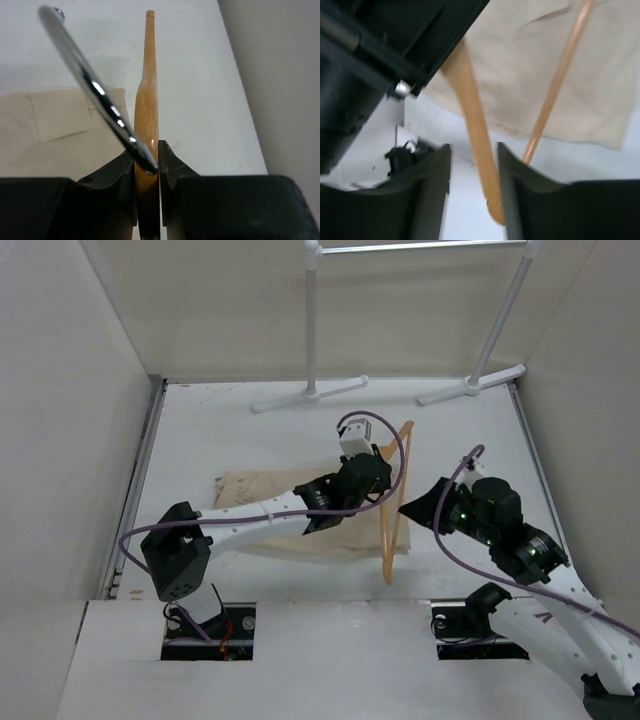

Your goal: Place the trousers on the hanger

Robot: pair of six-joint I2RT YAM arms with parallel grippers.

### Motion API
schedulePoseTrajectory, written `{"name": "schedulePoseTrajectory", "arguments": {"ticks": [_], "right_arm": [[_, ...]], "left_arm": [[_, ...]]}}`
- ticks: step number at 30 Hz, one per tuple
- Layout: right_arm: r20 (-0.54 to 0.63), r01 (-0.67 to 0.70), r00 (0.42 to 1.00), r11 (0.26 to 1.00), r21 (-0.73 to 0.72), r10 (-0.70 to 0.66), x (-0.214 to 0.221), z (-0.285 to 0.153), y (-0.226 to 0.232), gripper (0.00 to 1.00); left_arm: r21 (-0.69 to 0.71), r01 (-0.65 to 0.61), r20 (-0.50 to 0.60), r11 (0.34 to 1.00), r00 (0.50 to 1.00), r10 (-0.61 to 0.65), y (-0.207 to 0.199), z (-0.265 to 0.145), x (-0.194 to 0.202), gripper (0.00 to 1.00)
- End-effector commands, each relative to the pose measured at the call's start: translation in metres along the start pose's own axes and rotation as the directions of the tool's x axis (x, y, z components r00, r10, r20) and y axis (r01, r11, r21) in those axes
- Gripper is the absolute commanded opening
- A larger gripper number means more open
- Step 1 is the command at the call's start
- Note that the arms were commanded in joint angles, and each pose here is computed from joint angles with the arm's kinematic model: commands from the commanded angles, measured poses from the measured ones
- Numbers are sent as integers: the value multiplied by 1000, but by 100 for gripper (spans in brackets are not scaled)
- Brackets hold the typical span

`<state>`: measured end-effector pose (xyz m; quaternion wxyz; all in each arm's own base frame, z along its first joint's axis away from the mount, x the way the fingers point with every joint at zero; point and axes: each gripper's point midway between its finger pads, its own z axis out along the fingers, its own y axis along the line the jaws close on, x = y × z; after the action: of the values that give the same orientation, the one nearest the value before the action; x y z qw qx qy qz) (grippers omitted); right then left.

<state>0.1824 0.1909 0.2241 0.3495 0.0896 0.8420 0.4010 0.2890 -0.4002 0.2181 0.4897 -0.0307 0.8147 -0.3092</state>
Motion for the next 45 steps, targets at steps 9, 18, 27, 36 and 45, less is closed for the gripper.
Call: {"name": "schedulePoseTrajectory", "arguments": {"ticks": [9, 18, 27, 36, 45], "right_arm": [[116, -88, 991, 982, 169, 68, -33, 19, -60, 17], [175, -100, 983, 959, 265, 54, -42, 50, -115, 32], [103, -54, 995, 928, 369, 17, -52, 105, -144, 44], [53, -40, 998, 908, 416, 20, -44, 133, -160, 45], [107, 30, 991, 897, 441, -85, -68, 107, -143, 47]], "left_arm": [[59, 364, 134, 929, 920, -369, -25, 24, 32, 0], [-38, 361, 206, 932, 915, -346, 20, 51, 63, 0], [-80, 353, 211, 932, 920, -331, 43, 57, 62, 0], [-58, 360, 126, 931, 928, -351, 42, 65, 80, 1], [-34, 381, 88, 924, 922, -377, 31, 75, 91, 1]]}}
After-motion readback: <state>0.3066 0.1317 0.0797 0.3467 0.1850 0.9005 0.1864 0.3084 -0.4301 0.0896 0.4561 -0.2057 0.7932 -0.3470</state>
